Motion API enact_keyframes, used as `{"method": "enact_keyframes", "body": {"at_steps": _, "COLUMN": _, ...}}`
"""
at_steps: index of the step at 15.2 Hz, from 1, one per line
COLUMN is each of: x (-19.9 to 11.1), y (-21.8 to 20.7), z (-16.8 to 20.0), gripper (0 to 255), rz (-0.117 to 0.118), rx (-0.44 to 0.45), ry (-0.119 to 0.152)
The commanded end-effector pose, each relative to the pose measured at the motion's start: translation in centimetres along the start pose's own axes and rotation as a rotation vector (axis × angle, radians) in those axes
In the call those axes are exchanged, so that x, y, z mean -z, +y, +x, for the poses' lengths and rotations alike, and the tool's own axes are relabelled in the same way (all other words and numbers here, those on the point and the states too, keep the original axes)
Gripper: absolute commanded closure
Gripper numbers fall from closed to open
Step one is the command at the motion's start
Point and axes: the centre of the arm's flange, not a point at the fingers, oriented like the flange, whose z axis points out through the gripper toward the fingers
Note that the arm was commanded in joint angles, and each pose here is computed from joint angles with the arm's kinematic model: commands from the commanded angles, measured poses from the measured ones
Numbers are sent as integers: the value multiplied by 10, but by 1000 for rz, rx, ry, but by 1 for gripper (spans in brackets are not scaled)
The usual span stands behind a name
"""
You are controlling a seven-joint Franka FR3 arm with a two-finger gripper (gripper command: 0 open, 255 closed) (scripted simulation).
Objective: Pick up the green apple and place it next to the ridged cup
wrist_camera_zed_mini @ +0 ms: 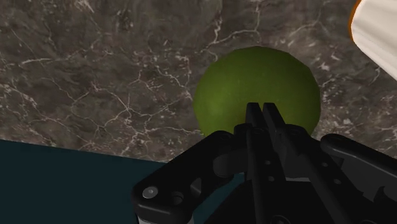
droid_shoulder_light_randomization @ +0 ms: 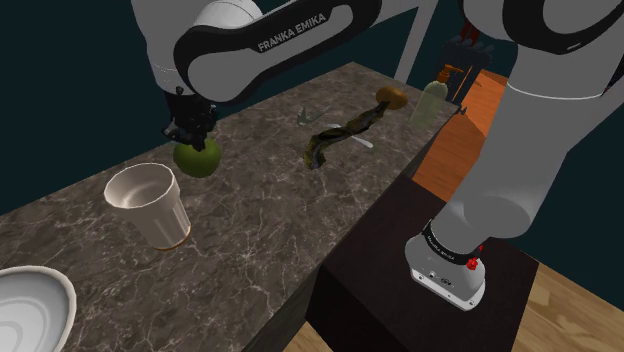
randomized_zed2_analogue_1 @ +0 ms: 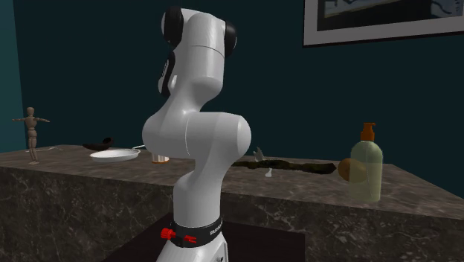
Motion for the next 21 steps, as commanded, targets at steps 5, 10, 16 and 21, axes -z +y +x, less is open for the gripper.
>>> {"method": "enact_keyframes", "body": {"at_steps": 5, "x": -32, "y": -1, "z": -5, "gripper": 255, "rz": 0, "rx": 0, "ry": 1}}
{"method": "enact_keyframes", "body": {"at_steps": 10, "x": -32, "y": -1, "z": -5, "gripper": 255, "rz": 0, "rx": 0, "ry": 1}}
{"method": "enact_keyframes", "body": {"at_steps": 16, "x": -32, "y": -1, "z": -5, "gripper": 0, "rz": 0, "rx": 0, "ry": 1}}
{"method": "enact_keyframes", "body": {"at_steps": 21, "x": -5, "y": -1, "z": -5, "gripper": 0, "rz": 0, "rx": 0, "ry": 1}}
